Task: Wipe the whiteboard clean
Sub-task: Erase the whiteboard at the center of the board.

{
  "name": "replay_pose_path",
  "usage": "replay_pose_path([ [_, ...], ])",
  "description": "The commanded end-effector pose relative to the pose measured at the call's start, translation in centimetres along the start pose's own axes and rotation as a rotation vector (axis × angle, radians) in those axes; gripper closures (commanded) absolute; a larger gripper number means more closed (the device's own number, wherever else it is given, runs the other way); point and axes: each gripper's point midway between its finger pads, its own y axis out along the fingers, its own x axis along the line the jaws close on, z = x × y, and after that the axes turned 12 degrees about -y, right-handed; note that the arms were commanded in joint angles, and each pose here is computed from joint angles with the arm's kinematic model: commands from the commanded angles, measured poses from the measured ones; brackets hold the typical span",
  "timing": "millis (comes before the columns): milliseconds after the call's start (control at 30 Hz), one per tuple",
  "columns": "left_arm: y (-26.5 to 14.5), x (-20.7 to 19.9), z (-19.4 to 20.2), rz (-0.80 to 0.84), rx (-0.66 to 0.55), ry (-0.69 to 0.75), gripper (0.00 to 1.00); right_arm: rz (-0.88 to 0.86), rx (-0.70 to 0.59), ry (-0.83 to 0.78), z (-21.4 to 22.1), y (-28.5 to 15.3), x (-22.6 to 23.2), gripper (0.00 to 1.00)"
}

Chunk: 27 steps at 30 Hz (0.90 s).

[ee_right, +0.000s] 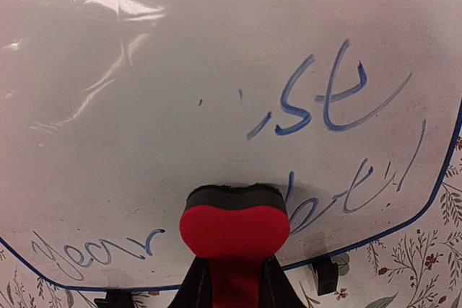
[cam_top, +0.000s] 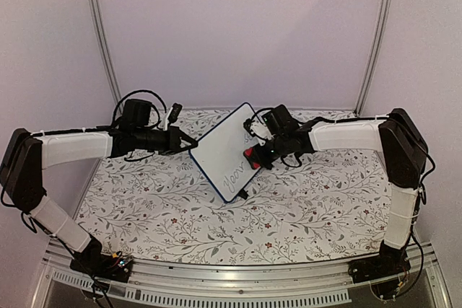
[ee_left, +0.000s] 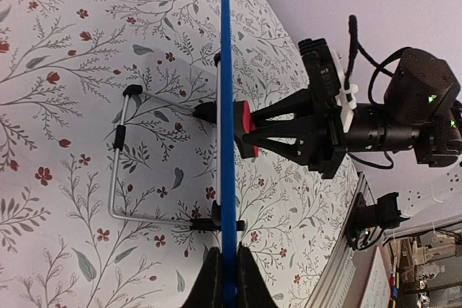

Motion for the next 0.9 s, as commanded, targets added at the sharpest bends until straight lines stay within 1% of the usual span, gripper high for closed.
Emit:
replay_pose_path([
  [0,-0.4,-1.9,-0.4,0.066,-0.010,0.047,0.95,0.021,-0.038,-0.001,-2.3,-0.8,-0.5,0.95],
  [167,-0.5,-2.0,-0.6,0.065,-0.016,0.051,0.94,0.039,-0.075,-0.012,-5.0,-1.4,-1.1,0.95],
  [333,-0.7,-2.0,-0.7,0.067,-0.022,0.050,0.86,0.039,-0.094,-0.016,-6.1,-2.1,-1.2,0.95],
  [600,-1.1,-2.4,-1.0,0.081,-0.034,0.056,0.71,0.056,-0.081,-0.005,-4.8,-2.9,-1.3,0.95],
  [667,-1.2,-2.6,-1.0,0.084,-0.038,0.063,0.65,0.049,-0.082,0.002,-4.4,-3.1,-1.1,0.95],
  [867,-1.5,-2.4,-1.4,0.063,-0.059,0.079,0.41,0.052,-0.073,0.019,-3.1,-3.5,-1.0,0.95],
])
